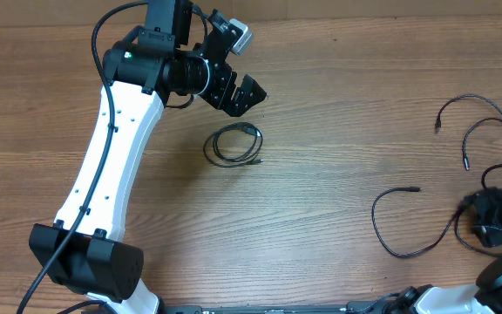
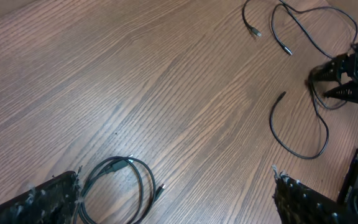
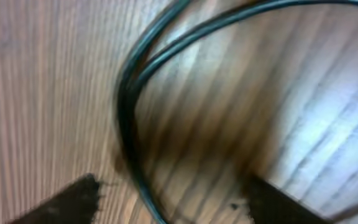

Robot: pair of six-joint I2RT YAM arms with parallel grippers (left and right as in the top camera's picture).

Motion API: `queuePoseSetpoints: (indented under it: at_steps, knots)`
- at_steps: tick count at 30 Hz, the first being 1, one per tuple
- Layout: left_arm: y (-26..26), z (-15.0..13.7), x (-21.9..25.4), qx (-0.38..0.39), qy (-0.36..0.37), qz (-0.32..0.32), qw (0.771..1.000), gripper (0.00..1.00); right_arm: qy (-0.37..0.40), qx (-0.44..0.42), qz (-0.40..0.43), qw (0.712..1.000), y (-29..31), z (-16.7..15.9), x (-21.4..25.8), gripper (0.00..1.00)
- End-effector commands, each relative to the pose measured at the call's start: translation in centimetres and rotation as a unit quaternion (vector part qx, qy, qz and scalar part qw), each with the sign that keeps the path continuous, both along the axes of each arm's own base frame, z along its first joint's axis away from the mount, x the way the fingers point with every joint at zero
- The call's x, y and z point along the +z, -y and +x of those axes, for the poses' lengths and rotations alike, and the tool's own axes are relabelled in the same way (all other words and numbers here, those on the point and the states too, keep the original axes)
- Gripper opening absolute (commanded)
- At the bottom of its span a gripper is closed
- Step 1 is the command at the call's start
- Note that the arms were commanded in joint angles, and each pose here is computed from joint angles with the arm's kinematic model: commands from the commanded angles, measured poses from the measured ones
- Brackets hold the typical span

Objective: Untangle cables
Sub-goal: 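Reach the right gripper left to the small coiled cable and grasp it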

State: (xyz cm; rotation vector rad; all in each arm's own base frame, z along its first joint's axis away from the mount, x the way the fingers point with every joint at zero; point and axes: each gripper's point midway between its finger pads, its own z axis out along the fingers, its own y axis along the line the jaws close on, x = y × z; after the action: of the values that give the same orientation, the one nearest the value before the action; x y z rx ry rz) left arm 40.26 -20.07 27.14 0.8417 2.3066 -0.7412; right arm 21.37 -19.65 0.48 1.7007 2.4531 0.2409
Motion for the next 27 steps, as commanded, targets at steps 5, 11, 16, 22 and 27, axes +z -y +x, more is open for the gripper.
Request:
queuePoseSetpoints:
  at_steps: [5, 11, 16, 22, 27]
  knots:
    - [-0.1, 0.4, -0.3, 0.003, -0.003, 0.001, 1.0, 1.0, 0.074, 0.088, -0.001, 0.993, -2.1, 5.7, 5.0, 0.91]
    - [-0.1, 0.4, -0.3, 0.003, -0.003, 0.001, 1.0, 1.0, 0.131, 0.189, -0.042, 0.972, -6.5, 10.8, 12.3, 0.93]
    - [-0.1, 0.4, -0.3, 0.003, -0.003, 0.001, 1.0, 1.0, 0.149, 0.28, -0.04, 0.948, -12.7, 13.1, 13.8, 0.91]
    - [-0.1, 0.4, -0.3, 0.003, -0.003, 0.001, 1.0, 1.0, 0.171, 0.405, -0.03, 0.898, -22.1, 14.9, 14.0, 0.91]
    - [-3.1, 2.7, -1.4, 0.067, 0.032, 0.085, 0.994, 1.0, 0.182, 0.478, -0.014, 0.859, -28.5, 15.1, 13.4, 0.91]
